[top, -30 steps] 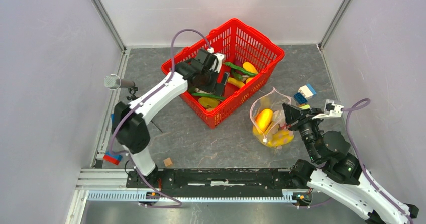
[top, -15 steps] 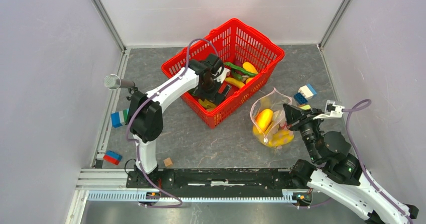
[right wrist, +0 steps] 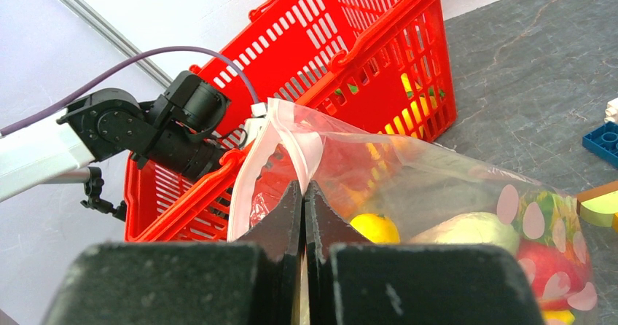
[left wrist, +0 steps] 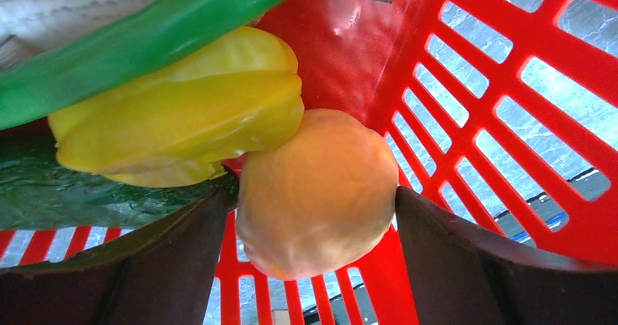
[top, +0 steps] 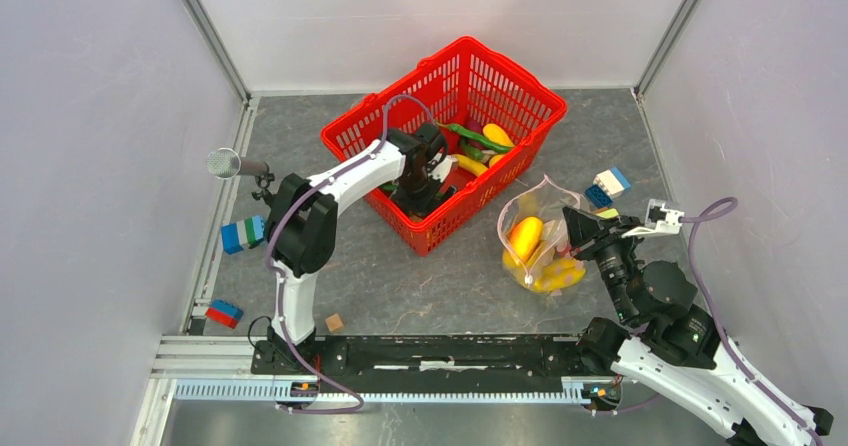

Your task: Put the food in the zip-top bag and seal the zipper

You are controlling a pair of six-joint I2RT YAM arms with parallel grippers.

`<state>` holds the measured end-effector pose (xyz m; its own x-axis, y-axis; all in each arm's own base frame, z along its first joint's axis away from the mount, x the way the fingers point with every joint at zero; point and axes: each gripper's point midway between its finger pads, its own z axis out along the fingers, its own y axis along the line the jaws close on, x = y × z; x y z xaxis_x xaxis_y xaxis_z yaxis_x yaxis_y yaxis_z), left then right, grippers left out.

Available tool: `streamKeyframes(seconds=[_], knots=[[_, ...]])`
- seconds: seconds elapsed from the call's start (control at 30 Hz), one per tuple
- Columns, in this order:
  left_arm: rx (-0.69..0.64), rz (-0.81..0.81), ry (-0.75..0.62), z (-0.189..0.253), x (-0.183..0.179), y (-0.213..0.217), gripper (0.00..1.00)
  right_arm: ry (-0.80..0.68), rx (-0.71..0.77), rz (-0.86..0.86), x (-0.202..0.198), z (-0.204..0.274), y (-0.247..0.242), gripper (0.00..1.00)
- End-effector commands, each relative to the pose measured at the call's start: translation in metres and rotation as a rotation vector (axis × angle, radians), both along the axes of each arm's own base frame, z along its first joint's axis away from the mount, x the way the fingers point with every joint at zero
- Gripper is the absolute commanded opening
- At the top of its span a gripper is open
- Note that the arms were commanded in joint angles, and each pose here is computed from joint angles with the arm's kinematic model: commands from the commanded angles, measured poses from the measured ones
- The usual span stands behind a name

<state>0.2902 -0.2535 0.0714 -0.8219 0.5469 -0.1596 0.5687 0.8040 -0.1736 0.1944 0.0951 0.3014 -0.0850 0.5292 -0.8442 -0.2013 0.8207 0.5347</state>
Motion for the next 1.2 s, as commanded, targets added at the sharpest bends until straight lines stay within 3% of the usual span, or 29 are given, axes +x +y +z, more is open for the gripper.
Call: streamKeyframes(seconds=[0.0,0.23,0.3,0.4,0.43,0.7,1.17], knots=[[0.002,-0.033,0.014,-0.012,0.001,-0.002,0.89,-0.002,0.012,-0.003,0.002,0.002,0.002,0.02],[-0.018,-0.041,0.018,-0.008,-0.002,-0.004,0.67,-0.001,0.012,-0.005,0.002,0.002,0.002,0.02],[-0.034,-0.041,0.007,-0.001,-0.002,-0.005,0.56,0.001,0.010,-0.005,0.003,0.001,0.003,0.02],[-0.068,-0.046,-0.018,0.014,-0.003,-0.007,0.25,0.003,0.009,0.003,0.003,0.001,0.006,0.02],[-0.079,-0.045,-0.035,0.021,-0.001,-0.007,0.21,0.004,0.006,0.004,0.004,0.001,0.006,0.02],[-0.167,-0.003,-0.241,0.089,0.013,-0.008,0.20,0.004,0.005,0.009,0.005,0.002,0.010,0.02],[-0.527,0.057,-0.598,0.219,0.004,-0.015,0.16,0.005,-0.010,0.038,0.008,0.002,0.021,0.02]])
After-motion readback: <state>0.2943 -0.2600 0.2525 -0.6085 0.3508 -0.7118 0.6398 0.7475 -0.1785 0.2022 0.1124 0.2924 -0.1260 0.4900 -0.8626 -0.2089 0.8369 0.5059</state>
